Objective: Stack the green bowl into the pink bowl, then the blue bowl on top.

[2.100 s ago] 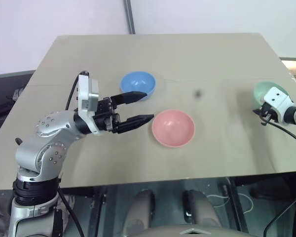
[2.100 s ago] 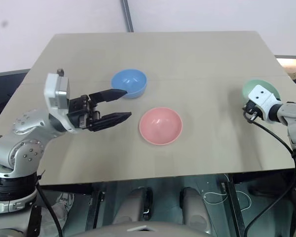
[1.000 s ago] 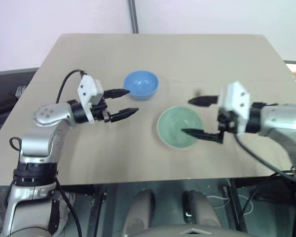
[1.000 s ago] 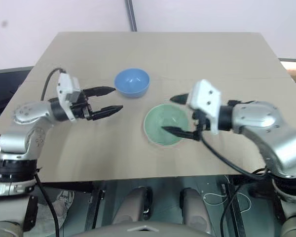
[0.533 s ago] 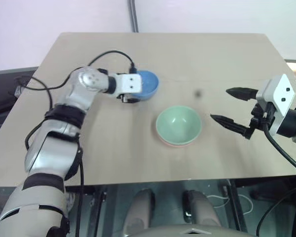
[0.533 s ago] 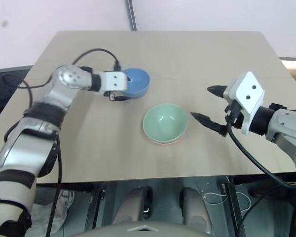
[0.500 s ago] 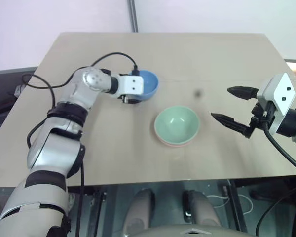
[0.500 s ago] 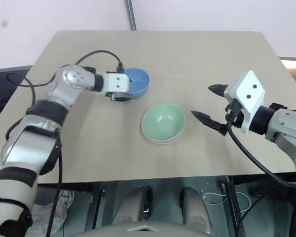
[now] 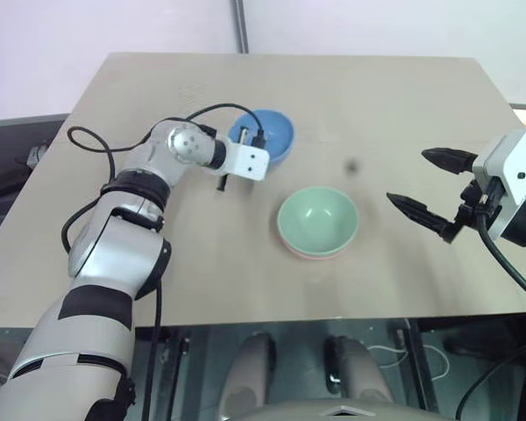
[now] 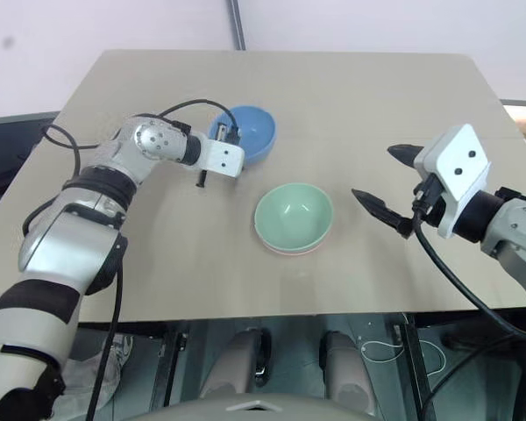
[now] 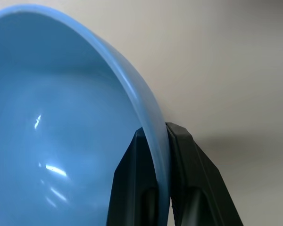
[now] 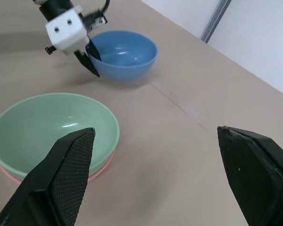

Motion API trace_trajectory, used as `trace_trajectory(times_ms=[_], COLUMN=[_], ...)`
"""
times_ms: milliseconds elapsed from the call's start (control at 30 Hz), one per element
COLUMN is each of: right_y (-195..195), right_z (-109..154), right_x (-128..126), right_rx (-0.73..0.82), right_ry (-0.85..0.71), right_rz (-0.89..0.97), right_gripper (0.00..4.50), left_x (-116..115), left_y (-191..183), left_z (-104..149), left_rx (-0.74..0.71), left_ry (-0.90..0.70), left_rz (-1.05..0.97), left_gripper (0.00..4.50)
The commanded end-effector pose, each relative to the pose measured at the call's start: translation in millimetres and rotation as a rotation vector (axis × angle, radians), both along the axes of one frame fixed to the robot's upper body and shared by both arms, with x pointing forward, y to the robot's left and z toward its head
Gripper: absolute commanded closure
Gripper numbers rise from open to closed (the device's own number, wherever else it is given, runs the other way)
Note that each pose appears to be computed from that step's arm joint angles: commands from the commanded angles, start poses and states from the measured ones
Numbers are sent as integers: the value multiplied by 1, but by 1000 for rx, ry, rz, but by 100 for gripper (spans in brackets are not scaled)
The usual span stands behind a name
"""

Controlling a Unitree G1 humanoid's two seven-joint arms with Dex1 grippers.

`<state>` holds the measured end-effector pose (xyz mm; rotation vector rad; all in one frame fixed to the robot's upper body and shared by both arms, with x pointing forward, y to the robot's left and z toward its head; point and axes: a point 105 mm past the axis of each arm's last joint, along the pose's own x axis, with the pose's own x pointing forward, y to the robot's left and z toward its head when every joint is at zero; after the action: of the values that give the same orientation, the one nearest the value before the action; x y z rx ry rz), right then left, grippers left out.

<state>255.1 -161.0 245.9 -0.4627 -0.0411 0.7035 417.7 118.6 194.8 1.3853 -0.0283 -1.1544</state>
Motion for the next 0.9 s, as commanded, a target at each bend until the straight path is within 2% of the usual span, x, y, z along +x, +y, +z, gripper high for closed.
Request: trace_trajectory(times_ms=[33,100,200,367,400,500,533,767,900], right_y=[-14,-20,-27,-30,-29,-30,-30,-34,-36], right_z=[16,16,16,15,15,11,10,1,-2], right_x=[-3,-5,-7,-9,-9,-11,-11,-8,-6], right_rx=[-11,-24,-33,-37,-35,-32,-30,-22,-28], right_ry=[-82,-83,-84,-89,-89,-83,-79,-56,-46], right_rz=[-65,-89,-120,-141,-141,-151,-156,-169,-164], right_gripper=[0,0,0,0,0,0,0,0,0], left_x=[-31,-53,-84,-115,-119,-122,-120,-112,-111], left_y=[-35,-44,-54,-62,-60,-56,-54,-39,-33], left_z=[64,73,73,45,38,32,33,28,39], left_rx=[-156,-168,-153,-100,-82,-86,-99,-187,-267], left_ry=[-55,-13,62,207,229,234,237,246,272], left_rz=[-240,-352,-475,-569,-575,-571,-555,-438,-366], left_gripper=[446,446,446,446,382,338,289,289,289])
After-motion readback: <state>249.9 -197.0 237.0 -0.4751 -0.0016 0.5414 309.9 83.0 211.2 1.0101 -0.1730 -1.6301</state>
